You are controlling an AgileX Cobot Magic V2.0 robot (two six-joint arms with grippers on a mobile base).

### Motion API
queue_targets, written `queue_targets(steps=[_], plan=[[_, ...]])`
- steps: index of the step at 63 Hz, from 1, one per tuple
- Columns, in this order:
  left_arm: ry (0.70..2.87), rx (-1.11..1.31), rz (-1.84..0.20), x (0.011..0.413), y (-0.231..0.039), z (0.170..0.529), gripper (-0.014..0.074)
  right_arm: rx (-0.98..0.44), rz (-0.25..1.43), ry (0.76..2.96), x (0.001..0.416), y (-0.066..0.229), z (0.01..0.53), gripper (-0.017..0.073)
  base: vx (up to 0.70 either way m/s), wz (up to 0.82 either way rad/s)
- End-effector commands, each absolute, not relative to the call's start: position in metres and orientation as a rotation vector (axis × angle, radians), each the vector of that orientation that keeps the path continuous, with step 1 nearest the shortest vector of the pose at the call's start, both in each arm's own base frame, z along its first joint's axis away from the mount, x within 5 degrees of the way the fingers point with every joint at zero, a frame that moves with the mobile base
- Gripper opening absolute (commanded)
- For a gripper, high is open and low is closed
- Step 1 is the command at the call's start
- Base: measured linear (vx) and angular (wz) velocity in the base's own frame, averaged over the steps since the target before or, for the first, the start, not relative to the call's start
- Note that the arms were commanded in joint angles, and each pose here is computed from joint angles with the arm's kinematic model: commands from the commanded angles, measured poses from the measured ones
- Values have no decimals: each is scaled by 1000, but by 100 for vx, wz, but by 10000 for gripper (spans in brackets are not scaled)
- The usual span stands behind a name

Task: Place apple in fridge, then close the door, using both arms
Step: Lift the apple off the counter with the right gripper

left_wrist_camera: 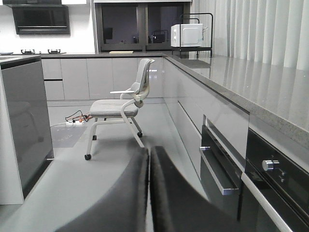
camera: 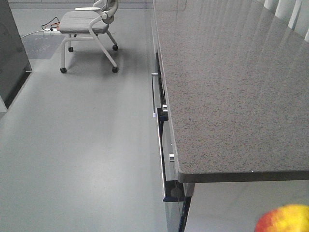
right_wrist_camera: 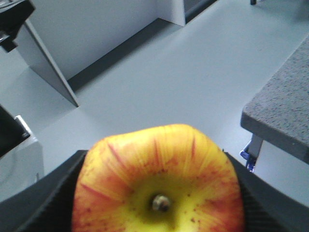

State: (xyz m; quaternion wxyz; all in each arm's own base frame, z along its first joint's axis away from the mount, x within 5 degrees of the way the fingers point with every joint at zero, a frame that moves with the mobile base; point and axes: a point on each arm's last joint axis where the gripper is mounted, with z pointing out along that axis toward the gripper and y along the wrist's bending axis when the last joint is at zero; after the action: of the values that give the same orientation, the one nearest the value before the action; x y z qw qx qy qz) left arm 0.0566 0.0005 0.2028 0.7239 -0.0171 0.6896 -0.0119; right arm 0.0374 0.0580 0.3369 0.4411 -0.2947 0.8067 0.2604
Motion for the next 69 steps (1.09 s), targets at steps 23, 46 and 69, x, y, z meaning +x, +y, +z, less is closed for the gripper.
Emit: queue_targets(steps=[23,46,69], plan=[[1457,-39,-45,56,0,203,-6,-697,686,1873,16,54,352,398,0,0],[1457,-39,-45,56,0,203,-6,-699,687,1874,16,54,351,398,0,0],[1457,-39,-45,56,0,203,-6,-699,687,1874,16,54,351,398,0,0]])
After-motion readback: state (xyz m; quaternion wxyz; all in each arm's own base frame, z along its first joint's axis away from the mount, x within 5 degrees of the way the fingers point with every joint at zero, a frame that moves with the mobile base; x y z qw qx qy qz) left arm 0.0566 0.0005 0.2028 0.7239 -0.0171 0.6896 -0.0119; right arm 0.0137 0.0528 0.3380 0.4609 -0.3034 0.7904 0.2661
